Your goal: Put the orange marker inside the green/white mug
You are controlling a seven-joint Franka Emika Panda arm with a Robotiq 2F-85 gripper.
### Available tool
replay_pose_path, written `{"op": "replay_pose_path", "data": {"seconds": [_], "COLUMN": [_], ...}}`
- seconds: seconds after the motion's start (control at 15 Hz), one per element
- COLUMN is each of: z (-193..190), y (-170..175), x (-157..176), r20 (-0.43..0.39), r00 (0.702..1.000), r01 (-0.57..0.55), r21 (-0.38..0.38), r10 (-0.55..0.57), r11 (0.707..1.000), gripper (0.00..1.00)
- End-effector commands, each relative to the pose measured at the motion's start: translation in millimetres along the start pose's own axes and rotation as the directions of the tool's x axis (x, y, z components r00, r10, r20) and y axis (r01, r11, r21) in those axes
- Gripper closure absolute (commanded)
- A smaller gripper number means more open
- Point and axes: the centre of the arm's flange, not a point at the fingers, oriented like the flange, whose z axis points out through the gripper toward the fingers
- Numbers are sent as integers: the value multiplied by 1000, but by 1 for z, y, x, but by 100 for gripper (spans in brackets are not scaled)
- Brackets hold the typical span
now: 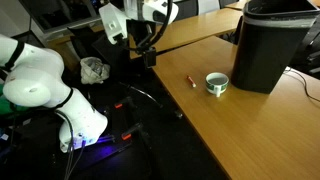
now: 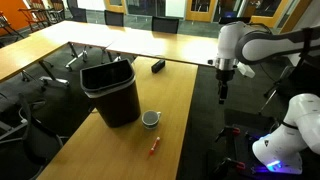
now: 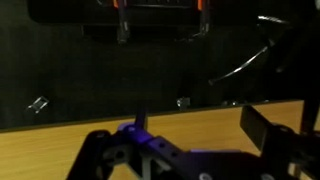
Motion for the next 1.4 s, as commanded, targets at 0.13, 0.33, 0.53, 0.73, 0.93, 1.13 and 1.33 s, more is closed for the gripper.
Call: {"op": "replay_pose_path", "data": {"seconds": [0.13,0.33,0.53,0.73,0.93,1.13,1.33], "z": [0,0,15,46,88,129,163], "y": [0,0,-9,-29,-56,-74,-85], "x": [0,0,15,51,89,120,140], "r20": [-1,-1,-64,-188,-255,-269,-281], "r00": [1000,1000,996,962,907,839,758], "r01": [0,0,-65,-207,-349,-482,-587], "r21": [0,0,-33,-38,-8,37,100], "r10": [0,0,62,196,335,473,589], "r11": [1000,1000,997,978,937,875,803], "gripper": [0,0,0,0,0,0,0]}}
